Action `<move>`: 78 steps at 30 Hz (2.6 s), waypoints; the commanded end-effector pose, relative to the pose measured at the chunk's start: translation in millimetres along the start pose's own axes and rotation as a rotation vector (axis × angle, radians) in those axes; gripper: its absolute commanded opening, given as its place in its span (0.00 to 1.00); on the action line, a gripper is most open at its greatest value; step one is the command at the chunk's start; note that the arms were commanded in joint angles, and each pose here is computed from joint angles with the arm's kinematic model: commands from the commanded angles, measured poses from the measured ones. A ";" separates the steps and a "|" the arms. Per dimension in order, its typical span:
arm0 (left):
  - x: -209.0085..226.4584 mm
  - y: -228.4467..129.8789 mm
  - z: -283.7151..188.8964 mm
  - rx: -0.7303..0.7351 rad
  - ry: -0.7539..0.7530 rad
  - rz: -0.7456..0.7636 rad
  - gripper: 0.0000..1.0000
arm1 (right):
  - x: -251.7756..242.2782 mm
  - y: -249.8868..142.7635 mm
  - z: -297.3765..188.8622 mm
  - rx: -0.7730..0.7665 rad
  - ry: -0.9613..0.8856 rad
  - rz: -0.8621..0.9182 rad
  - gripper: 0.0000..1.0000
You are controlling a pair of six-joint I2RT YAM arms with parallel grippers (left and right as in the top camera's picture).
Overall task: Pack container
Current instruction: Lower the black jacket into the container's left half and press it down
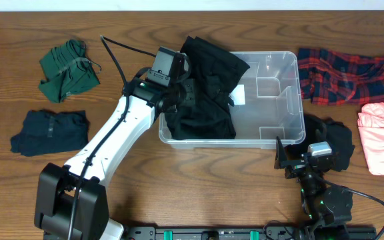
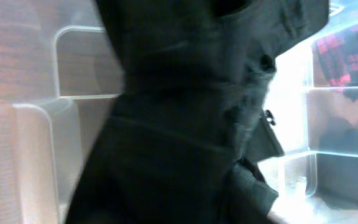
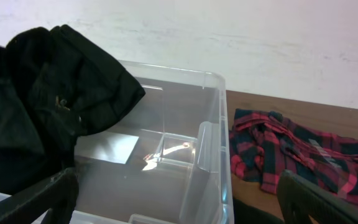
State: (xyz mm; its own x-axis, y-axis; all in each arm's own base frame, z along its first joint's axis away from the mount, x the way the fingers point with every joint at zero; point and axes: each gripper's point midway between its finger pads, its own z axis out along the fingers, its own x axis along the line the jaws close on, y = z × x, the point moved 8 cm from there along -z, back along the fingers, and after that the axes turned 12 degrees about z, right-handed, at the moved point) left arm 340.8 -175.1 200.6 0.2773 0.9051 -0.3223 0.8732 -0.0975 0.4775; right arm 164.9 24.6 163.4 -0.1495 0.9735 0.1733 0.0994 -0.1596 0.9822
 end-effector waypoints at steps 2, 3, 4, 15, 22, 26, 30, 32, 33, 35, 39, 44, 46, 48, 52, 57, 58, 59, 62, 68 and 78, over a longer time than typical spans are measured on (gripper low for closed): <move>-3.1 -2.2 1.8 0.006 -0.013 0.005 0.80 | -0.9 -0.3 -0.2 0.000 -0.002 -0.012 0.99; -3.2 -2.0 1.8 0.006 -0.013 0.006 0.81 | -0.9 -0.3 -0.2 0.000 -0.002 -0.012 0.99; -3.6 -1.1 1.1 -0.001 -0.015 0.016 0.81 | -1.0 -0.3 -0.2 0.000 -0.002 -0.012 0.99; -20.1 28.6 -34.0 -0.180 -0.058 0.142 0.68 | -0.9 -0.3 -0.2 0.000 -0.002 -0.012 0.99; -36.4 41.7 -40.6 -0.286 -0.093 0.212 0.07 | -1.0 -0.3 -0.2 0.000 -0.002 -0.012 0.99; -43.7 45.4 -40.8 -0.325 -0.083 0.303 0.06 | -0.9 -0.3 -0.2 0.000 -0.002 -0.012 0.99; -42.2 46.0 -38.4 -0.337 -0.015 0.319 0.06 | -0.9 -0.3 -0.2 0.000 -0.002 -0.012 0.99; -44.0 46.0 -35.8 -0.340 -0.005 0.358 0.06 | -0.9 -0.3 -0.2 0.000 -0.002 -0.012 0.99; -45.2 46.1 -33.3 -0.340 -0.001 0.384 0.06 | -0.9 -0.3 -0.2 0.000 -0.002 -0.012 0.99; -47.6 46.0 -27.6 -0.338 -0.001 0.421 0.06 | -1.0 -0.3 -0.2 0.000 -0.002 -0.012 0.99; -46.9 44.3 -10.4 -0.312 0.005 0.459 0.06 | -0.9 -0.3 -0.2 0.000 -0.002 -0.012 0.99; -32.5 41.4 17.2 -0.265 0.099 0.443 0.06 | -0.9 -0.3 -0.2 0.000 -0.002 -0.012 0.99; -22.6 40.2 27.4 -0.247 0.181 0.432 0.06 | -0.9 -0.3 -0.2 0.000 -0.002 -0.012 0.99; -13.1 37.8 35.1 -0.224 0.258 0.422 0.06 | -0.9 -0.3 -0.2 0.000 -0.002 -0.012 0.99; -4.3 29.5 42.2 -0.168 0.313 0.417 0.06 | -0.9 -0.3 -0.2 0.000 -0.002 -0.012 0.99; -0.6 21.2 44.7 -0.126 0.322 0.418 0.06 | -0.9 -0.3 -0.2 0.000 -0.002 -0.012 0.99; 0.0 19.9 45.3 -0.121 0.322 0.418 0.06 | -0.9 -0.3 -0.2 0.000 -0.002 -0.012 0.99; 0.5 18.8 45.9 -0.118 0.323 0.418 0.06 | -0.9 -0.3 -0.2 0.000 -0.002 -0.012 0.99; 2.6 15.0 49.5 -0.103 0.325 0.418 0.06 | -0.9 -0.3 -0.2 0.000 -0.002 -0.012 0.99; 10.9 3.7 72.5 -0.036 0.335 0.418 0.06 | -0.9 -0.3 -0.2 0.000 -0.002 -0.012 0.99; 25.5 -17.7 110.0 0.077 0.352 0.418 0.06 | -0.9 -0.3 -0.2 0.000 -0.002 -0.012 0.99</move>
State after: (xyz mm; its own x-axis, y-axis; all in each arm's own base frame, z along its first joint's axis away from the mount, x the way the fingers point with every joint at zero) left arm 380.0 -199.1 113.5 0.4530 0.8738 0.1768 0.7244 -0.4764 0.4983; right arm 164.9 24.6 163.4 -0.1496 0.9734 0.1733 0.0991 -0.1596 0.9822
